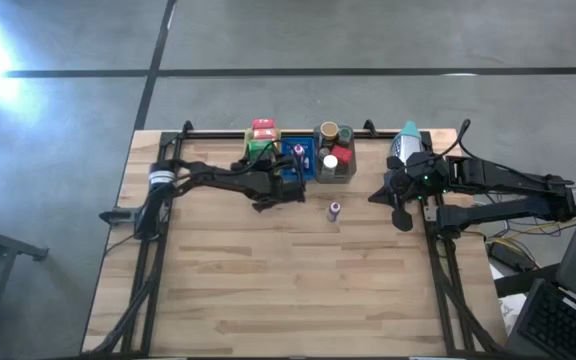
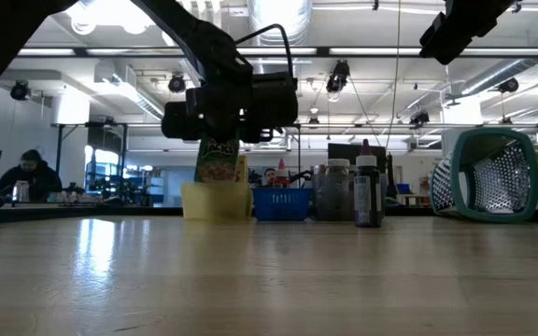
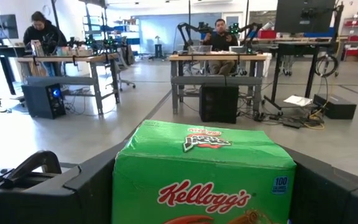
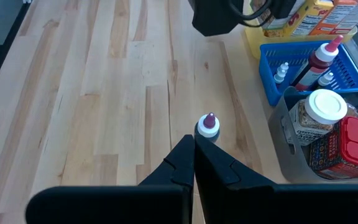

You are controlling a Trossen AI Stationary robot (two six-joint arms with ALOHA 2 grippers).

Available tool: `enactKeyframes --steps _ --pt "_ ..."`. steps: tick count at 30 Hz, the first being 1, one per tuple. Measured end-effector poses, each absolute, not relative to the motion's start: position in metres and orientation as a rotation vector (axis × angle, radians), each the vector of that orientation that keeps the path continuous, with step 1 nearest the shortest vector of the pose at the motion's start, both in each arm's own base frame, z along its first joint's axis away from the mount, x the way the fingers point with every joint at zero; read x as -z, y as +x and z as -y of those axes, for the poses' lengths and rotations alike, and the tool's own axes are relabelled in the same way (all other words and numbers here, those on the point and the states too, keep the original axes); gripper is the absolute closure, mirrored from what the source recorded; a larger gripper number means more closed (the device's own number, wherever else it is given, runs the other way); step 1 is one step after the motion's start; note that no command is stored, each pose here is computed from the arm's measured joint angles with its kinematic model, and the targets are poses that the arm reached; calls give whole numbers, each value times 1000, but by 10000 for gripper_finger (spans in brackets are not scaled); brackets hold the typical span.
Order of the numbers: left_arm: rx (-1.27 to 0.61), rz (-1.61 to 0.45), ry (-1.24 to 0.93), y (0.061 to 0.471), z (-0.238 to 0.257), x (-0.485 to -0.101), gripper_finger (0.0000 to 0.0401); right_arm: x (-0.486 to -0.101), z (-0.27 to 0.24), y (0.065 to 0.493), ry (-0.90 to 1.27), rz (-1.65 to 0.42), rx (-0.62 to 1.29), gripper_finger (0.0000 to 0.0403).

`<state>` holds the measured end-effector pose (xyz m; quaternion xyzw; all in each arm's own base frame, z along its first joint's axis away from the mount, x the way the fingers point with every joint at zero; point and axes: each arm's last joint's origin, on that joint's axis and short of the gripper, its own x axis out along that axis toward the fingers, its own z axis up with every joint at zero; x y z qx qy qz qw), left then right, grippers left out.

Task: Pick & Place Kitchen Items
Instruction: Put the green cereal box into the yellow bin

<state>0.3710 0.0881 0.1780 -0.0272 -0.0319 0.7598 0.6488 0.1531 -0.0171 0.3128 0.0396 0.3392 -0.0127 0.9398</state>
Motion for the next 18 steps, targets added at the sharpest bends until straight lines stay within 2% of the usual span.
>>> enactKeyframes --steps 18 --pt "-1726 55 -45 378 -89 -157 48 -313 17 153 81 -692 26 394"
